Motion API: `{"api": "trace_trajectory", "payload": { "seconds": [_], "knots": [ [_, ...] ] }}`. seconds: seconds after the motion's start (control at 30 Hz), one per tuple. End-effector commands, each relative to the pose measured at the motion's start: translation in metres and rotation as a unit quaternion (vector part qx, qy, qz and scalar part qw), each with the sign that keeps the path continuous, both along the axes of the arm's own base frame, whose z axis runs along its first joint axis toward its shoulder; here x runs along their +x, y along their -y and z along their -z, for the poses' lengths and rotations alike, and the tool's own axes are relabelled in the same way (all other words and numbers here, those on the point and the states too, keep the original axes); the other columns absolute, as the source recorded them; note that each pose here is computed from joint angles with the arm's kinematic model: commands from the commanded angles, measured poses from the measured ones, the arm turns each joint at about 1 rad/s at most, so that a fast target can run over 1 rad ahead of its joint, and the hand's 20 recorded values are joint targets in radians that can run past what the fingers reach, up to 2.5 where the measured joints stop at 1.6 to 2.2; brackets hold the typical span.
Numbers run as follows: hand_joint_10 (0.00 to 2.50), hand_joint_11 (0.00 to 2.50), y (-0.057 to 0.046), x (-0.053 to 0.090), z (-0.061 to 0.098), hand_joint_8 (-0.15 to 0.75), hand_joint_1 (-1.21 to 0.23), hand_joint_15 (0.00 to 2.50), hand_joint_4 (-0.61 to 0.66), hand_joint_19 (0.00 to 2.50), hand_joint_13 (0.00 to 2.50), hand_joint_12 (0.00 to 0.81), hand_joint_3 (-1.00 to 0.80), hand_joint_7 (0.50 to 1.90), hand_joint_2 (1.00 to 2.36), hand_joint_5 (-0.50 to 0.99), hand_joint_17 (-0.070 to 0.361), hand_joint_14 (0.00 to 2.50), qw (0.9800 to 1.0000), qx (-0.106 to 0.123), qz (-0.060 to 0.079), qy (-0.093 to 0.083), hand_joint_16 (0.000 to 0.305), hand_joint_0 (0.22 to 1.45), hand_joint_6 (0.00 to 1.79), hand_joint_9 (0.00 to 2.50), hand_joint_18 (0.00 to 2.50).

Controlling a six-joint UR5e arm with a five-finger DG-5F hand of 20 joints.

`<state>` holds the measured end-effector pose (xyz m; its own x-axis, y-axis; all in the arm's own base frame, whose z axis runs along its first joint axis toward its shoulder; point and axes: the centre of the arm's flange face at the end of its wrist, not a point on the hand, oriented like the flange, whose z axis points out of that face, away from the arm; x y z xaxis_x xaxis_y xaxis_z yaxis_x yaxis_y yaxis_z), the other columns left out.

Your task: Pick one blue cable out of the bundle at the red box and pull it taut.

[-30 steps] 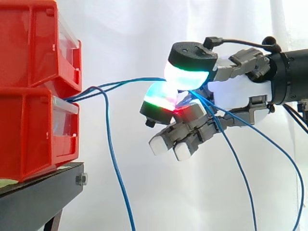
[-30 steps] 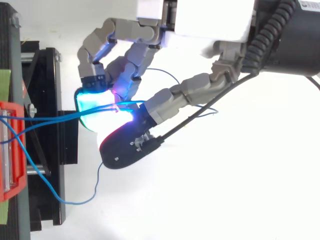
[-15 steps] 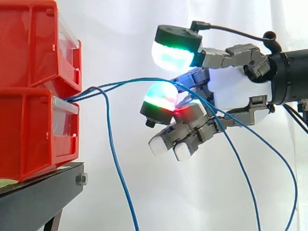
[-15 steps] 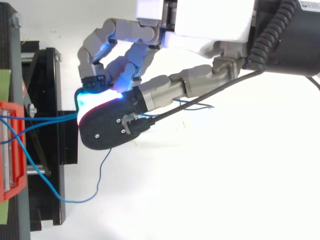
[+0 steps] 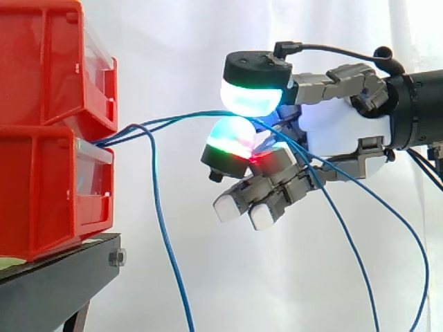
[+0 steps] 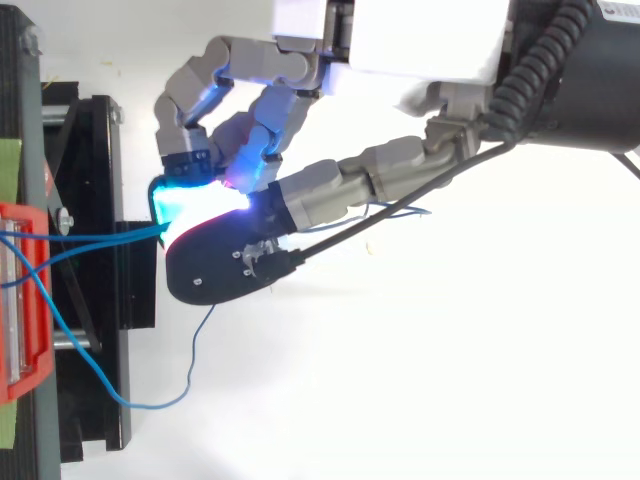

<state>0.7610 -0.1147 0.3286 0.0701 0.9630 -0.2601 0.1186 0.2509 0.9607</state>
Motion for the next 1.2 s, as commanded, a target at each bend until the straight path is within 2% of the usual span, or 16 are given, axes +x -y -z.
{"api": "trace_trajectory", "payload": {
  "seconds": [0.0, 0.13, 0.4, 0.53, 0.6, 0.63, 0.67, 0.7, 0.8, 0.87, 1.03, 1.17],
  "knots": [
    [0.01, 1.15, 0.0010, -0.0002, 0.0000, 0.388, -0.77, 0.38, 0.17, 0.44, 0.67, 0.375, -0.22, 1.03, 1.01, -0.16, 0.117, 0.01, 1.0000, 0.000, 0.000, 0.000, 0.052, 0.64, 0.92, 1.06, 0.69],
    [0.01, 1.16, 0.0009, -0.0002, 0.0000, 0.378, -0.83, 0.38, 0.15, 0.44, 0.67, 0.373, -0.25, 1.04, 1.01, -0.16, 0.115, 0.01, 1.0000, 0.000, -0.001, 0.000, 0.051, 0.67, 0.92, 1.05, 0.68],
    [0.01, 1.16, 0.0010, -0.0002, 0.0000, 0.358, -0.87, 0.36, 0.13, 0.39, 0.64, 0.365, -0.50, 0.98, 1.00, -0.17, 0.114, 0.01, 1.0000, 0.000, 0.000, 0.000, 0.051, 0.74, 0.93, 1.01, 0.67],
    [0.02, 1.16, 0.0020, -0.0006, -0.0012, 0.354, -0.89, 0.36, 0.19, 0.39, 0.64, 0.363, -0.50, 0.97, 1.00, -0.17, 0.113, 0.02, 1.0000, 0.000, 0.000, 0.000, 0.050, 0.68, 0.93, 1.01, 0.66],
    [0.01, 1.16, 0.0020, -0.0004, 0.0000, 0.373, -0.81, 0.38, 0.20, 0.43, 0.65, 0.369, -0.50, 0.97, 1.00, -0.17, 0.118, 0.01, 1.0000, 0.000, 0.000, 0.000, 0.053, 0.55, 0.92, 1.02, 0.66],
    [0.01, 1.16, 0.0020, -0.0004, 0.0000, 0.376, -0.81, 0.38, 0.20, 0.43, 0.65, 0.368, -0.50, 0.97, 1.00, -0.17, 0.118, 0.01, 1.0000, 0.000, 0.000, 0.000, 0.053, 0.55, 0.92, 1.02, 0.66],
    [0.01, 1.15, 0.0022, -0.0004, 0.0000, 0.389, -0.73, 0.38, 0.20, 0.43, 0.66, 0.384, -0.50, 0.96, 1.00, -0.17, 0.124, 0.01, 1.0000, 0.000, 0.001, 0.000, 0.055, 0.51, 0.92, 1.04, 0.68],
    [0.01, 1.15, 0.0022, -0.0001, -0.0008, 0.395, -0.62, 0.38, 0.20, 0.44, 0.66, 0.387, -0.50, 0.97, 1.00, -0.16, 0.126, 0.01, 1.0000, 0.000, 0.001, 0.000, 0.056, 0.50, 0.92, 1.05, 0.68],
    [0.01, 1.14, 0.0022, -0.0001, -0.0008, 0.379, -0.50, 0.39, 0.19, 0.47, 0.65, 0.382, -0.50, 0.96, 1.00, -0.17, 0.125, 0.01, 1.0000, 0.000, 0.001, 0.000, 0.055, 0.52, 0.90, 1.05, 0.66],
    [0.01, 1.13, 0.0020, -0.0004, 0.0000, 0.372, -0.48, 0.39, 0.19, 0.48, 0.64, 0.378, -0.50, 0.95, 1.00, -0.17, 0.122, 0.01, 1.0000, 0.000, 0.000, 0.000, 0.054, 0.54, 0.89, 1.04, 0.64],
    [0.02, 1.15, 0.0020, -0.0004, 0.0000, 0.361, -0.54, 0.39, 0.18, 0.49, 0.63, 0.366, -0.36, 0.95, 1.01, -0.18, 0.118, 0.01, 1.0000, 0.000, 0.000, 0.000, 0.052, 0.59, 0.88, 1.04, 0.62],
    [0.01, 1.14, 0.0022, -0.0004, 0.0000, 0.402, -0.64, 0.38, 0.20, 0.45, 0.68, 0.398, -0.20, 0.95, 1.01, -0.17, 0.133, 0.01, 1.0000, 0.000, 0.001, 0.000, 0.059, 0.60, 0.91, 1.07, 0.70]
  ]
}}
